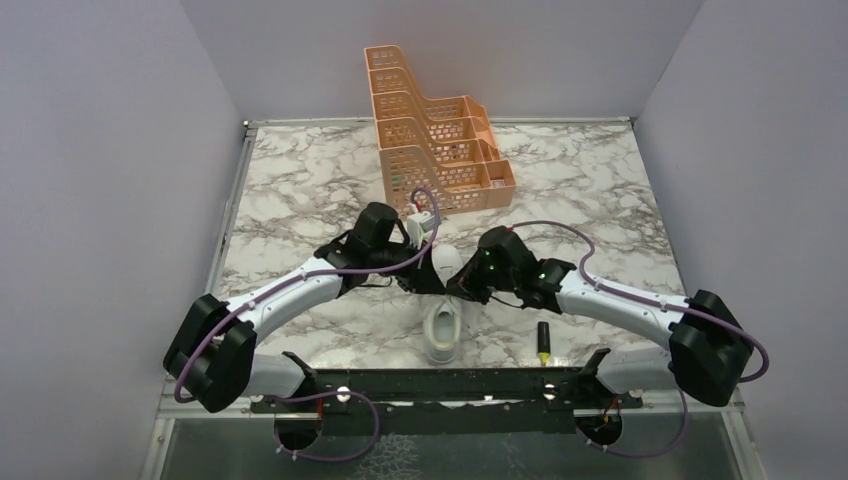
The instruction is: Tie the shoes
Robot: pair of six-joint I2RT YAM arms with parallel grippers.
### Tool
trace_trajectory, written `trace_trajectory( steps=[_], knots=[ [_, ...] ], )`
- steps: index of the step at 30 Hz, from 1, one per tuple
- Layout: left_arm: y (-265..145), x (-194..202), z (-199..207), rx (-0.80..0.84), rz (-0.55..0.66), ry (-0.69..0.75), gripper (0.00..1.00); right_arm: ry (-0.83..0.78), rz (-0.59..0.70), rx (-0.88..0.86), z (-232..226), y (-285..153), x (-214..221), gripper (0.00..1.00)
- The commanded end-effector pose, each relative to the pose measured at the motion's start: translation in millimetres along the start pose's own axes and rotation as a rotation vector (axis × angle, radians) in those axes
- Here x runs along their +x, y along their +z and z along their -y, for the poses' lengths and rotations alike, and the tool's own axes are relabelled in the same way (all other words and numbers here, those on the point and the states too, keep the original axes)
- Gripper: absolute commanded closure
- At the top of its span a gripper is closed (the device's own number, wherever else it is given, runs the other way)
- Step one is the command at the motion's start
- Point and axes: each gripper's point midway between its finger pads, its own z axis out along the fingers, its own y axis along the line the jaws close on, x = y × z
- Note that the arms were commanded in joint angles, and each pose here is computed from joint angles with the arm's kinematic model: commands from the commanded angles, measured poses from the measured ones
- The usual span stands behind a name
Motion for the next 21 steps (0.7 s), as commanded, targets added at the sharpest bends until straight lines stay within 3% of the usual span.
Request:
trace_trajectory(
  steps=[1, 14, 21],
  knots=[
    [1.3, 5.7, 9.2, 0.030, 0.001, -0.015, 1.00, 0.045, 0.092, -0.071, -12.7, 1.0, -10.0, 0.99],
    [2.6, 8.5, 6.1, 0.009, 0.081, -0.117, 1.00, 0.124, 0.166, -0.139, -14.9, 7.3, -13.2, 0.99],
    [-5.6, -3.6, 6.5, -0.045, 0.096, -0.060, 0.77, 0.081, 0.158, -0.135, 4.3, 3.1, -8.8, 0.99]
  ],
)
